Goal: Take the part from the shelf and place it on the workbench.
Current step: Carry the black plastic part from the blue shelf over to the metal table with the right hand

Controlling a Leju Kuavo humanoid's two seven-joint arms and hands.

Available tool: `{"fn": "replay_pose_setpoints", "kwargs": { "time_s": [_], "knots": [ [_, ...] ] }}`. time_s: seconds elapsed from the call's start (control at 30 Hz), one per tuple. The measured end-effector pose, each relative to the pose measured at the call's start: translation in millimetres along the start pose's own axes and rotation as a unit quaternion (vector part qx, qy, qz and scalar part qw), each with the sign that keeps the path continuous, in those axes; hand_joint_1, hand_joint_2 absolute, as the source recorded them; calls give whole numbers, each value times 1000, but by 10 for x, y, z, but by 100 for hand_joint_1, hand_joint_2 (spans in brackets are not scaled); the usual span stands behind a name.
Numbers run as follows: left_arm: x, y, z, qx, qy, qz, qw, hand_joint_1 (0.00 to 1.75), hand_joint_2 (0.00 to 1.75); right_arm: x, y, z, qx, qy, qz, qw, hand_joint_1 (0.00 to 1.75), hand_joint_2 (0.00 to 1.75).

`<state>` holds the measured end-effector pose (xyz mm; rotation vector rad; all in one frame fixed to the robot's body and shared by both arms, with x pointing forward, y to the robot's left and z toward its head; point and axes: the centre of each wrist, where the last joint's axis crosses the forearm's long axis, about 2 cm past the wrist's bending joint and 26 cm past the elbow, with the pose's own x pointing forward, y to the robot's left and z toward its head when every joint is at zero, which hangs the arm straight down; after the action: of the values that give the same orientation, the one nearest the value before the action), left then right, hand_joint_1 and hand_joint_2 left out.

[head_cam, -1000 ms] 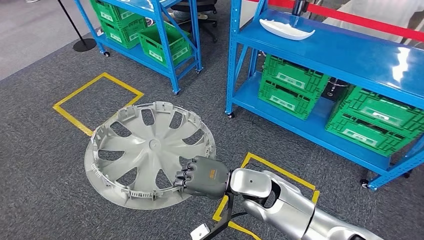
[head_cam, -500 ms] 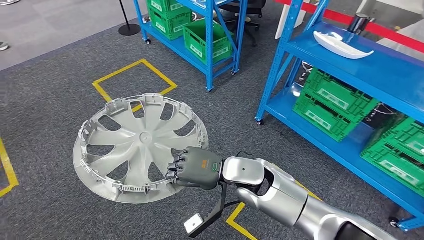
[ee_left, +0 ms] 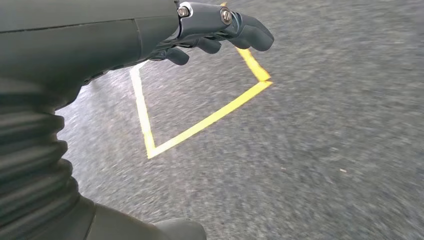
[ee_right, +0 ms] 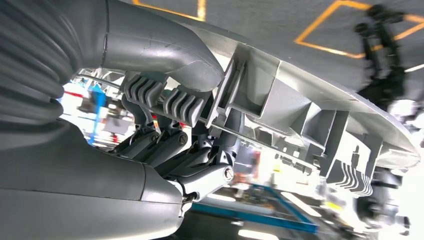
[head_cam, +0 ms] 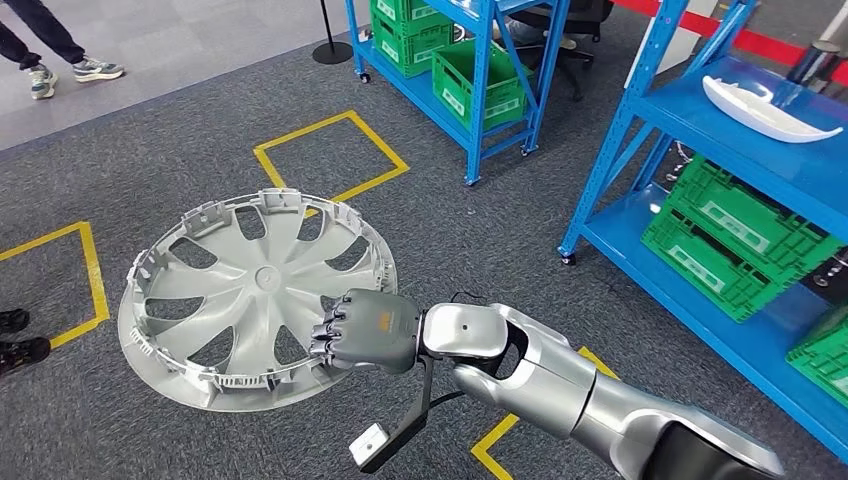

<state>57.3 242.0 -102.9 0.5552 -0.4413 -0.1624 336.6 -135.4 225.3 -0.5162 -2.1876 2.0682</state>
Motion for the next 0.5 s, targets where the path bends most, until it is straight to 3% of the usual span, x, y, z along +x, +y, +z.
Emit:
{"fn": "replay_pose_setpoints", "kwargs": {
  "time_s": [0.5],
  "knots": [
    [-19, -37, 35, 0, 51, 18, 999, 0, 175, -47, -164, -215, 9, -32, 1, 999, 175, 175]
  ]
}}
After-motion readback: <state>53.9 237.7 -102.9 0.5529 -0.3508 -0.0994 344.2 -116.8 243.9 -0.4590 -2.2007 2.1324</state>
